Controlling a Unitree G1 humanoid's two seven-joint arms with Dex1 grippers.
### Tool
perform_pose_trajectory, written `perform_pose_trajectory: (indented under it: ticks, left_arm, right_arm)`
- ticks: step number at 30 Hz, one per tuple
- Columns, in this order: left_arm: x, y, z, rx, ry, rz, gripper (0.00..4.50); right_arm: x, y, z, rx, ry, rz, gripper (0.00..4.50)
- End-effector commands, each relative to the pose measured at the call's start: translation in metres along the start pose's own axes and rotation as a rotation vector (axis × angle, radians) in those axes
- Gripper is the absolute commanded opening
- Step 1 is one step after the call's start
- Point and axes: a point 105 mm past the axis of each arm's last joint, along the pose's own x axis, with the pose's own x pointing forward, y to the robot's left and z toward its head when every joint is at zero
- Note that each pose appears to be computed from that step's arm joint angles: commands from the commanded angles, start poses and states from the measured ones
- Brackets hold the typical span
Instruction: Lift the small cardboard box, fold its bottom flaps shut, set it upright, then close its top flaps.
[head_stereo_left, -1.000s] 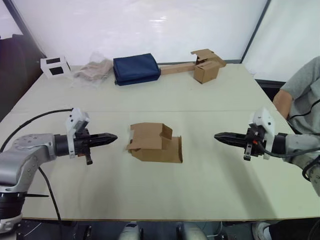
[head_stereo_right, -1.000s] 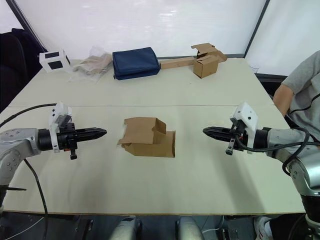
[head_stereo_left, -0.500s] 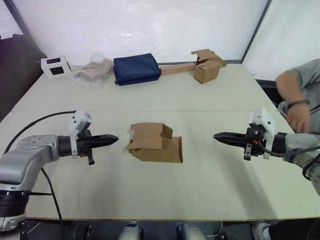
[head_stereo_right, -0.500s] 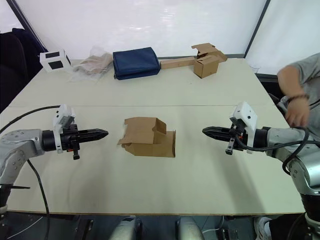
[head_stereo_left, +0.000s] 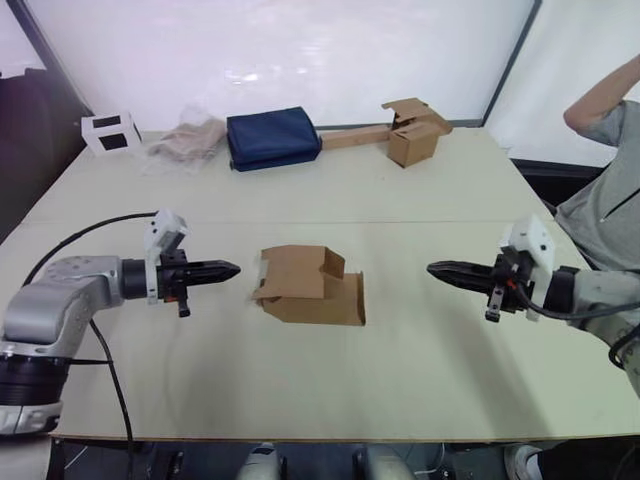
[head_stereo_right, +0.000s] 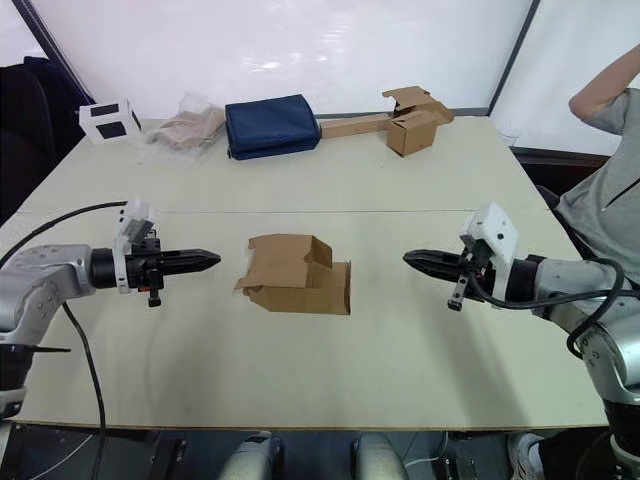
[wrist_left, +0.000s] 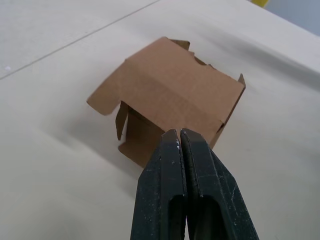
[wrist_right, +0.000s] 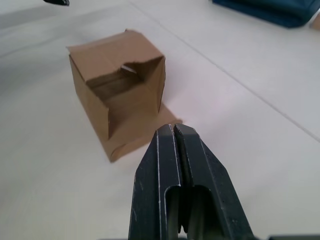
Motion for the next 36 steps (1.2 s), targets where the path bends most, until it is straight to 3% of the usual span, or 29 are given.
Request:
perform_pose_trajectory:
  ticks: [1, 3, 10, 14, 17, 21, 24, 36]
  left_arm:
    - [0.004, 0.008, 0.004, -0.087, -0.032, 0.006, 0.06]
    - [0.006, 0.008, 0.002, -0.139, -0.034, -0.015, 0.06]
    - [0.005, 0.012, 0.011, -0.301, -0.062, -0.072, 2.81]
    - [0.012, 0.013, -0.003, -0.510, -0.058, -0.096, 4.41]
    - [0.021, 0.011, -0.009, -0.700, -0.076, -0.118, 4.41]
    - [0.031, 0.006, -0.020, -0.765, -0.029, -0.122, 4.41]
    - [0.042, 0.012, -0.014, -0.867, -0.098, -0.137, 4.41]
    - [0.082, 0.000, -0.012, -0.895, -0.105, -0.228, 4.41]
  right_arm:
    - [-0.008, 0.008, 0.013, -0.038, -0.040, -0.011, 0.00]
    - [-0.010, 0.010, 0.012, -0.036, -0.029, -0.018, 0.00]
    - [-0.014, 0.016, 0.017, -0.006, -0.051, -0.040, 0.00]
    - [-0.007, 0.022, 0.017, -0.002, -0.061, -0.026, 0.00]
    - [-0.006, 0.026, 0.021, 0.023, -0.087, -0.023, 0.00]
    - [-0.006, 0.027, 0.018, 0.030, -0.073, -0.034, 0.00]
    - [-0.008, 0.031, 0.018, 0.049, -0.077, -0.030, 0.00]
    - [-0.004, 0.032, 0.026, 0.040, -0.096, -0.052, 0.00]
